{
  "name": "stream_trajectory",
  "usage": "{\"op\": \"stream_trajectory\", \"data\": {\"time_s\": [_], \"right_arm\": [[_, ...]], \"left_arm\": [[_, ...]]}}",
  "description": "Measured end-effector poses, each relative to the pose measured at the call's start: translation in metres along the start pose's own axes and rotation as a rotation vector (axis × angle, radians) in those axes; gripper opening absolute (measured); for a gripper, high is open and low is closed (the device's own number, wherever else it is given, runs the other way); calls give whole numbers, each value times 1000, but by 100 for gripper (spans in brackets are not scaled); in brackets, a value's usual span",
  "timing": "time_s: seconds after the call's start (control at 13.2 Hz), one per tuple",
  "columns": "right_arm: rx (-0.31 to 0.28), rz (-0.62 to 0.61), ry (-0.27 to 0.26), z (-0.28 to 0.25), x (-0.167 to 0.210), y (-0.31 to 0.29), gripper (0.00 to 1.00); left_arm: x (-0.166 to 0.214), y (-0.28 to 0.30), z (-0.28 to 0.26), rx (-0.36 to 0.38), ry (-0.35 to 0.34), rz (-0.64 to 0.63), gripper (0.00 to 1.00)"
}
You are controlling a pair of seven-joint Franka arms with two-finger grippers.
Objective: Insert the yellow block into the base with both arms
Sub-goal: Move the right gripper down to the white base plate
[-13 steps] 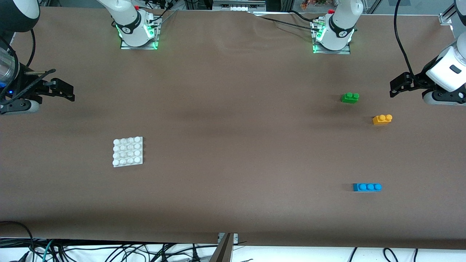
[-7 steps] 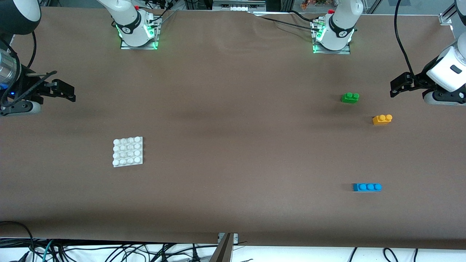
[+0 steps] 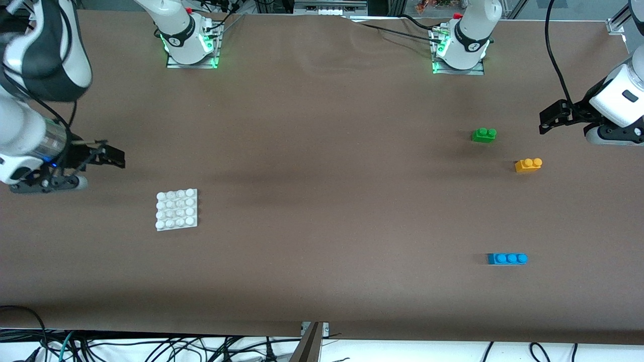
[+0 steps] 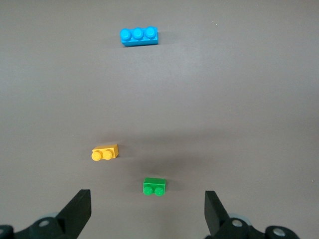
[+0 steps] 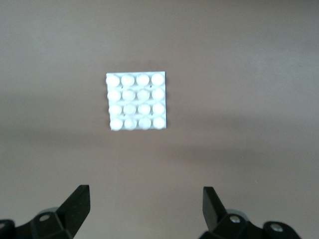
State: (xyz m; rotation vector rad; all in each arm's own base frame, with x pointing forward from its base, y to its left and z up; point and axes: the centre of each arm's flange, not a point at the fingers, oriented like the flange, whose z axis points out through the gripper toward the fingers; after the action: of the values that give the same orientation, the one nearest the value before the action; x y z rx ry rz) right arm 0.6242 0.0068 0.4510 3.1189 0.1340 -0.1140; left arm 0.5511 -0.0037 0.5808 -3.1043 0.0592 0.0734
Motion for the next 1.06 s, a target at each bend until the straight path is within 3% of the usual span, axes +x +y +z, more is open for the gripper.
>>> {"op": "stream_trajectory", "data": {"time_s": [0.38,0.61,0.76,1.06], "right_arm": [[60,84,30,125,27,23,100],[139,126,42,184,39,27,100],[192,142,56,211,42,33,100],[194,153,67,227,44,34,100]], "left_arm": [[0,0,0,0,-1,0,100],[0,0,1,0,-2,0,100],[0,0,0,0,-2,0,100],[0,0,0,0,-2,0,100]]}}
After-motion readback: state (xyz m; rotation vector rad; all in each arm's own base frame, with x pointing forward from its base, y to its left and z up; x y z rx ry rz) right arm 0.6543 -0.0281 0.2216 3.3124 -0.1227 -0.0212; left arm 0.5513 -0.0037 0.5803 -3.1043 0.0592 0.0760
